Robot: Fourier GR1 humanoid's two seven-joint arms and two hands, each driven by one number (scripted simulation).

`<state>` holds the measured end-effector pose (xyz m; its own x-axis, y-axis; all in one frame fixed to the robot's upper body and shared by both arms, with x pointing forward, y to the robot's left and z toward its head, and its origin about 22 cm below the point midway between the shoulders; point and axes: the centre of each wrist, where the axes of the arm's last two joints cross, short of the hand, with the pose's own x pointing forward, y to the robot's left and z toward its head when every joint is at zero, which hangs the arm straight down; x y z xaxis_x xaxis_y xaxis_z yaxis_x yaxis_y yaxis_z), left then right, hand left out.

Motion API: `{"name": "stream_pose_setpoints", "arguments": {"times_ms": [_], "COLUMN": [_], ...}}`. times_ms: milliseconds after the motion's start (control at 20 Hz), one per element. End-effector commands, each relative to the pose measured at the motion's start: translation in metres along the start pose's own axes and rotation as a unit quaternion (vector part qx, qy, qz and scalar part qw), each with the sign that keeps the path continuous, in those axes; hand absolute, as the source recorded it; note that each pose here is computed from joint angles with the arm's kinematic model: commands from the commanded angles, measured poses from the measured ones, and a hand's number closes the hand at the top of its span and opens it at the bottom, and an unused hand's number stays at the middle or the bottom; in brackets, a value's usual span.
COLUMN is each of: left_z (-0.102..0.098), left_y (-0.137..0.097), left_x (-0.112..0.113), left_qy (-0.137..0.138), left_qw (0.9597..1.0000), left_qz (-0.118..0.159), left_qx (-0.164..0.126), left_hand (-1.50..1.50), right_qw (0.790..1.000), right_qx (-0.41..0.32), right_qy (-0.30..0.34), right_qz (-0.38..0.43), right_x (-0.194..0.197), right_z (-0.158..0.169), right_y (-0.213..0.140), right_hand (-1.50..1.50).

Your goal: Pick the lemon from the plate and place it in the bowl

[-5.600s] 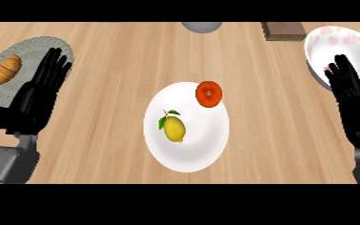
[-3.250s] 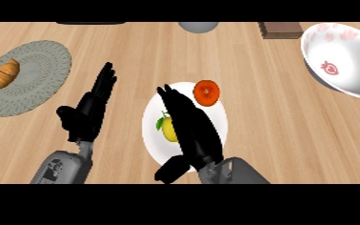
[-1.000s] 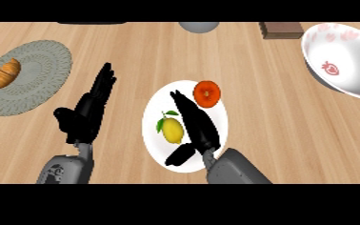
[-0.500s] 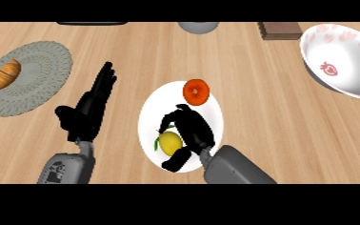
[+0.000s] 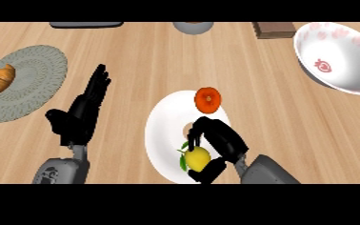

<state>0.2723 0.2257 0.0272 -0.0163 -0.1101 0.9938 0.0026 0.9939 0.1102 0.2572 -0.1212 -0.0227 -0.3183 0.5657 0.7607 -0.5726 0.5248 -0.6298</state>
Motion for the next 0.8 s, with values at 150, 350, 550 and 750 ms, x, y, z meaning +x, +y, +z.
{"name": "stream_pose_setpoints", "arguments": {"times_ms": [150, 350, 550, 750], "left_z": [0.004, 0.014, 0.009, 0.008], "left_y": [0.015, 0.010, 0.018, 0.011], "left_x": [-0.002, -0.015, -0.006, -0.004], "left_qy": [0.009, 0.015, 0.013, 0.009], "left_qw": [0.9995, 0.9995, 0.9994, 0.9995], "left_qz": [-0.004, 0.003, 0.000, -0.008], "left_qx": [0.029, 0.026, 0.031, 0.030], "left_hand": [0.00, 0.00, 0.00, 0.00], "right_qw": [0.992, 0.977, 0.963, 0.958], "right_qx": [0.034, -0.004, -0.061, -0.096], "right_qy": [-0.114, -0.204, -0.260, -0.268], "right_qz": [-0.041, -0.066, -0.036, -0.010], "right_x": [-0.041, -0.041, -0.033, -0.021], "right_z": [0.097, 0.143, 0.193, 0.243], "right_y": [-0.095, -0.152, -0.210, -0.249], "right_hand": [1.50, 1.50, 1.50, 1.50]}}
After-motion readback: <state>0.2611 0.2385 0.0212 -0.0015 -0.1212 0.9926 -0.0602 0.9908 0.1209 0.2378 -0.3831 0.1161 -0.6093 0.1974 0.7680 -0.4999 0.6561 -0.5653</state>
